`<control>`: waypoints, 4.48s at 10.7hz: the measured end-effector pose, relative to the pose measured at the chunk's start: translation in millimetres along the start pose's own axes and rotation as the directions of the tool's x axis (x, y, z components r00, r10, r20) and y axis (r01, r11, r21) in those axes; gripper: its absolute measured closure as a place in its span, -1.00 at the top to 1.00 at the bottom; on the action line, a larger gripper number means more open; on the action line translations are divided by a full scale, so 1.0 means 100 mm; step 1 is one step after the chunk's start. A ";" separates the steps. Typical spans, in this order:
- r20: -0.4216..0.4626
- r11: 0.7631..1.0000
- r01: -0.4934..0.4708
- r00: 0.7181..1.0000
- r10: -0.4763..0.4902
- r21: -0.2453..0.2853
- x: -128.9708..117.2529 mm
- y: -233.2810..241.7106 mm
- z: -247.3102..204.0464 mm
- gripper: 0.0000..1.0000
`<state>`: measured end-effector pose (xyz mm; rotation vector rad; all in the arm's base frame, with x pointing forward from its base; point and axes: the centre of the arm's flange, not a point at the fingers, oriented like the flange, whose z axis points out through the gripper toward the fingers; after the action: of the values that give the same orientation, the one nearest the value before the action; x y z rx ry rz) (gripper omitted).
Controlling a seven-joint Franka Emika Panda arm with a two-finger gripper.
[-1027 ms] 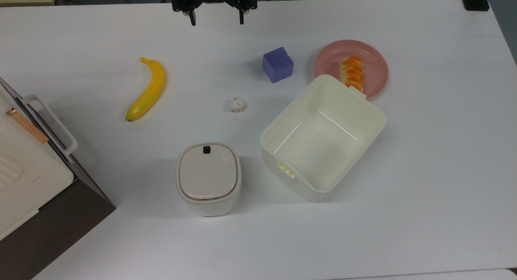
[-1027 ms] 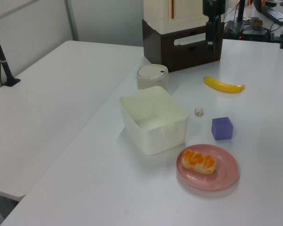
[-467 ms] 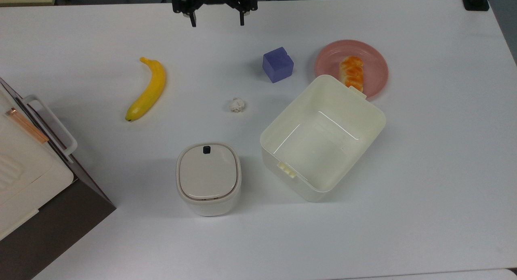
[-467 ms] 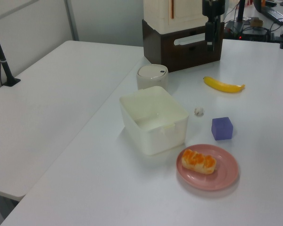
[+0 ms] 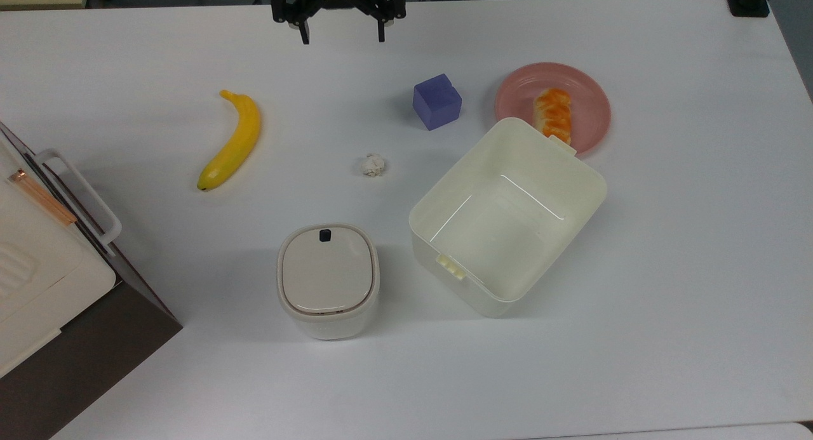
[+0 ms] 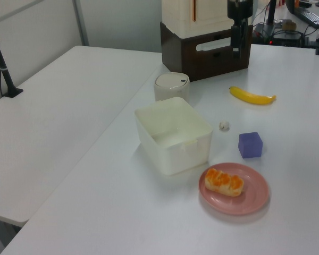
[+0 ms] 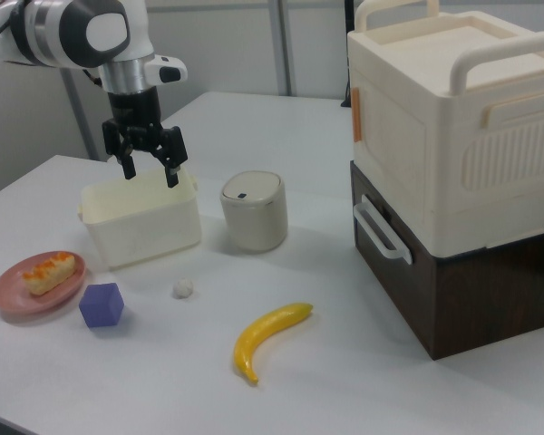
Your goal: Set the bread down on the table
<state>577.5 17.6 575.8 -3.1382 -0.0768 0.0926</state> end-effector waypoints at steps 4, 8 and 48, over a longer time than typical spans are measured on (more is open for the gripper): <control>0.003 1.000 0.001 1.000 -0.001 0.000 0.01 -0.01 0.02 1.00; -0.001 1.000 0.015 1.000 -0.015 0.000 0.05 -0.09 0.13 1.00; 0.100 0.986 0.102 0.991 -0.089 -0.133 0.17 -0.75 1.69 0.93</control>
<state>580.7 93.4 406.7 -3.2599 -0.2441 0.2440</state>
